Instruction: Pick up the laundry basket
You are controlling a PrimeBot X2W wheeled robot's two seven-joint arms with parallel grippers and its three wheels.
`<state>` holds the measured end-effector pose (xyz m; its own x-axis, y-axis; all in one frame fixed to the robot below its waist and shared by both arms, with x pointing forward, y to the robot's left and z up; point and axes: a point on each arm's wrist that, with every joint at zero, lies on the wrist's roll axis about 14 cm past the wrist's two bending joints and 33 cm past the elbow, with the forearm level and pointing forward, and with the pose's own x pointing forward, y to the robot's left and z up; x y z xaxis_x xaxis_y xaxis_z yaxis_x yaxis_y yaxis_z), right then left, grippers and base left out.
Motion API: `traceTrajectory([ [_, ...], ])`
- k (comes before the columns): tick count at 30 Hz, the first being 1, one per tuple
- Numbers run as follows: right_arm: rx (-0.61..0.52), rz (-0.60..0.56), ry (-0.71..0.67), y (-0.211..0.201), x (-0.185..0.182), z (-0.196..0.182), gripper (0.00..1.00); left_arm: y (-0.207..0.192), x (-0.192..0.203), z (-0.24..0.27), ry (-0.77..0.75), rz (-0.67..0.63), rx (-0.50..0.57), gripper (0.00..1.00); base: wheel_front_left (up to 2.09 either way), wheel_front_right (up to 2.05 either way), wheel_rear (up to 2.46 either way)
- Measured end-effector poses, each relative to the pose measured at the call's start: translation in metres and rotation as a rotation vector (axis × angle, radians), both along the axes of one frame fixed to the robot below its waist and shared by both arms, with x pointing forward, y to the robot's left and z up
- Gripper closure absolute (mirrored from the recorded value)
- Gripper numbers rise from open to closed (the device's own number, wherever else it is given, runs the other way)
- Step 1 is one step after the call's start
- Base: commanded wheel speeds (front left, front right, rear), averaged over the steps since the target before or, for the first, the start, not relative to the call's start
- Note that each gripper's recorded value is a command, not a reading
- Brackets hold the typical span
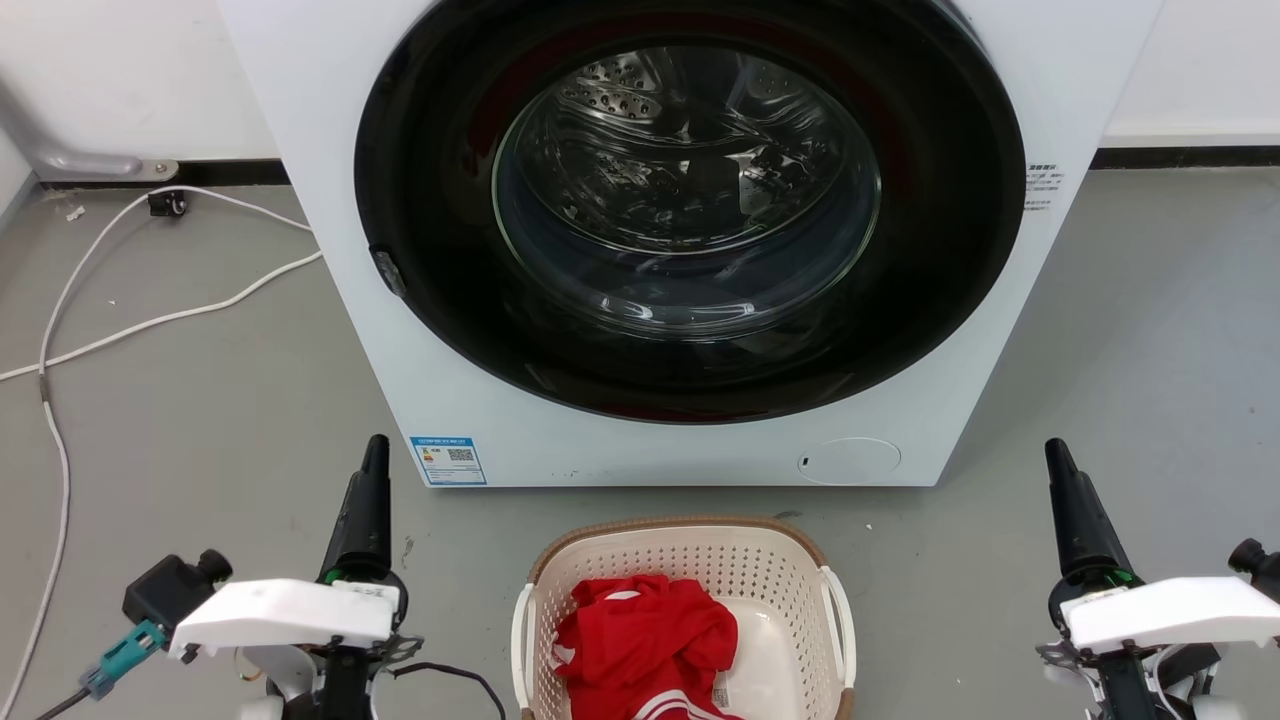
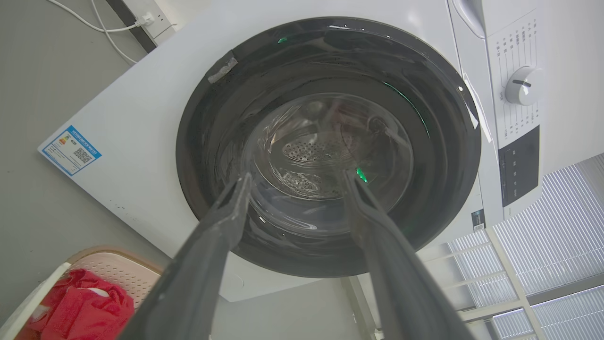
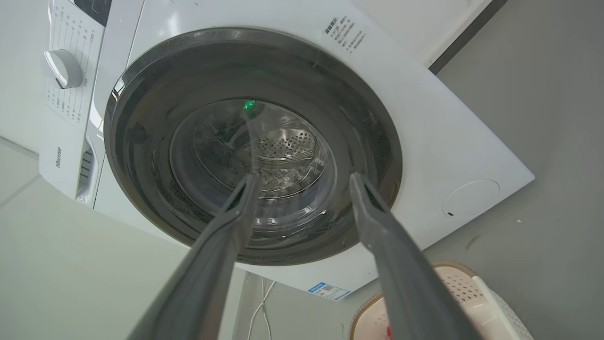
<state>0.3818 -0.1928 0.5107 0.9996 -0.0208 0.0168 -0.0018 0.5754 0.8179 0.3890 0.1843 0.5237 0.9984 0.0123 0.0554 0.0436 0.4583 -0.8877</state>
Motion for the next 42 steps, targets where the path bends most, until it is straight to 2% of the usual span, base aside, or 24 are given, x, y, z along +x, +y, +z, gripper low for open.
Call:
traceTrajectory([
  [8, -0.192, 0.020, -0.018, 0.008, -0.001, 0.004, 0.00, -0.010, 0.002, 0.006, -0.015, -0.012, 0.171, 0.00, 0.00, 0.00, 0.00],
  [18, -0.368, 0.034, -0.032, 0.013, -0.001, 0.005, 0.00, -0.016, 0.004, 0.011, -0.031, -0.006, 0.358, 0.00, 0.00, 0.00, 0.00],
  [25, -0.469, 0.038, -0.044, 0.016, -0.001, 0.006, 0.00, -0.021, 0.004, 0.005, -0.019, -0.010, 0.492, 0.00, 0.00, 0.00, 0.00],
  [42, -0.660, 0.061, -0.039, 0.021, -0.003, -0.004, 0.00, -0.025, 0.005, 0.002, -0.031, -0.005, 0.696, 0.00, 0.00, 0.00, 0.00],
])
